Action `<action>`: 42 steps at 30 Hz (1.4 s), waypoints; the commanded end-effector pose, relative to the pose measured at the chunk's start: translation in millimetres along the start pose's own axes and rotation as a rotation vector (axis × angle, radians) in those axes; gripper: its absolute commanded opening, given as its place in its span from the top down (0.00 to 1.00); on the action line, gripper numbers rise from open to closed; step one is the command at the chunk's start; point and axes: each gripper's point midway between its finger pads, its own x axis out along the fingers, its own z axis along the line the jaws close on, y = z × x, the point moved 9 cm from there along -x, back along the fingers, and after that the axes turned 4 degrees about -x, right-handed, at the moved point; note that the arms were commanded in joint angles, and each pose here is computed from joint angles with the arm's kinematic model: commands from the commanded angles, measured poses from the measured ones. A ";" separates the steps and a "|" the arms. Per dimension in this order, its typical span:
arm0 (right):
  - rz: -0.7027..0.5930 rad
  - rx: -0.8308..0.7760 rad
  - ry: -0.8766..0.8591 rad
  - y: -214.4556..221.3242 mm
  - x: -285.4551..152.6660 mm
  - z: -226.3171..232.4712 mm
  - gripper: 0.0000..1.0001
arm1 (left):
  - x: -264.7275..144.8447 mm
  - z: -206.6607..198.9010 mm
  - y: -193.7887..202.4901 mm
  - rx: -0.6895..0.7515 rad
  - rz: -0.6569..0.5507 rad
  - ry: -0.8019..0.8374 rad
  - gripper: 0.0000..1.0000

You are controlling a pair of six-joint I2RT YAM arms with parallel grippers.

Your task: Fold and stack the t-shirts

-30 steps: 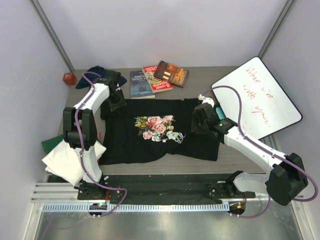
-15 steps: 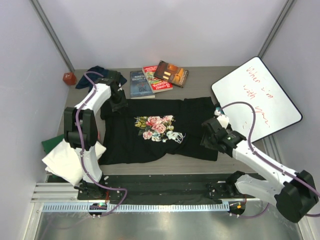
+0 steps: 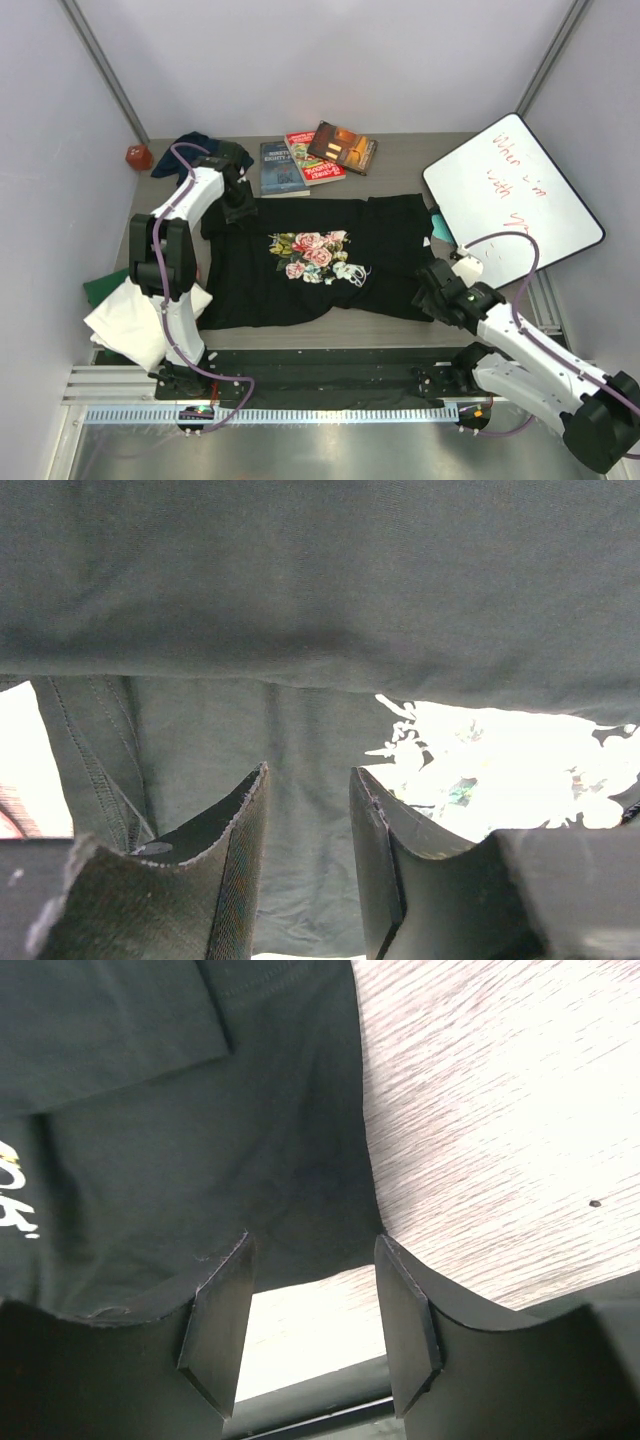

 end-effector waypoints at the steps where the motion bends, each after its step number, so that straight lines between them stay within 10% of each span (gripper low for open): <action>1: -0.090 0.122 -0.009 -10.1 -9.6 -3.5 0.44 | -2.1 -2.8 -2.0 0.020 -0.008 0.001 0.62; 15: -0.204 0.256 0.105 -27.8 -29.7 -19.7 0.43 | -3.4 -5.4 -1.5 0.023 -0.003 0.016 0.63; 42: 0.079 0.149 0.110 -9.1 19.7 -7.9 0.42 | -3.2 -5.5 -0.9 0.025 0.005 0.011 0.64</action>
